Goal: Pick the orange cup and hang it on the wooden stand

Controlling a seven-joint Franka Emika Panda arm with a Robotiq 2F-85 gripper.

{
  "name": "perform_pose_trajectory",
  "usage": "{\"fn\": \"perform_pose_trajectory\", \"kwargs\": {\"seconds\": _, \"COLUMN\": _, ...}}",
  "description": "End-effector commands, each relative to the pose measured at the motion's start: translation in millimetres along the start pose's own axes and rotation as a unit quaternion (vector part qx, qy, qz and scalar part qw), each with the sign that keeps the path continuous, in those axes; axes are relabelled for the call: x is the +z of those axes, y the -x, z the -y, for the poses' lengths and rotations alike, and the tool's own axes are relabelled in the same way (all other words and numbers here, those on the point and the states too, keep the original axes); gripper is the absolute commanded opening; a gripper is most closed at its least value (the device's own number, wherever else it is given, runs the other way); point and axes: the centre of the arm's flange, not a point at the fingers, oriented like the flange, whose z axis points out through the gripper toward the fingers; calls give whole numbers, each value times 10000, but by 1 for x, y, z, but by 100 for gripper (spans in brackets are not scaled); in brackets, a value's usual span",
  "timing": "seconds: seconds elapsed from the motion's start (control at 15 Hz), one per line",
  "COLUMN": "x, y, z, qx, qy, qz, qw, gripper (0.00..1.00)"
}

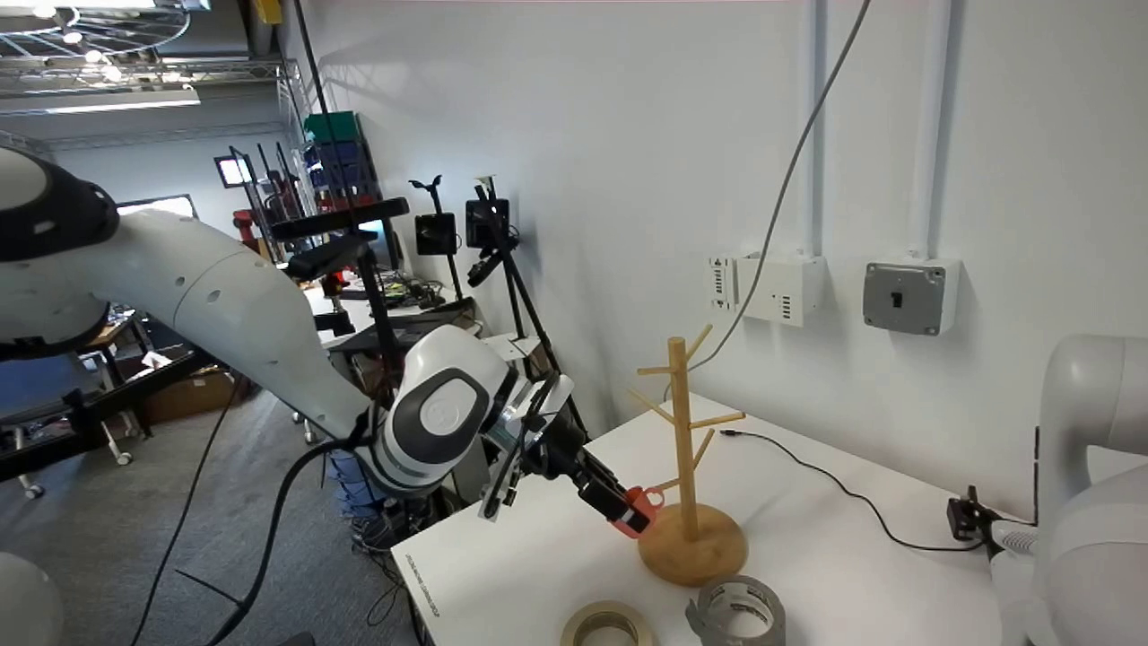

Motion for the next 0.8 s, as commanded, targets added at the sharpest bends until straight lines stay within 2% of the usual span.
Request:
{"fn": "perform_pose_trajectory", "kwargs": {"seconds": 0.0, "x": 7, "y": -7, "z": 5, "qx": -30, "qy": 18, "qz": 24, "qw": 10000, "gripper": 34}}
{"fn": "perform_pose_trajectory", "kwargs": {"seconds": 0.73, "x": 9, "y": -8, "z": 31, "qx": -111, "qy": -145, "qz": 49, "qw": 9998, "gripper": 34}}
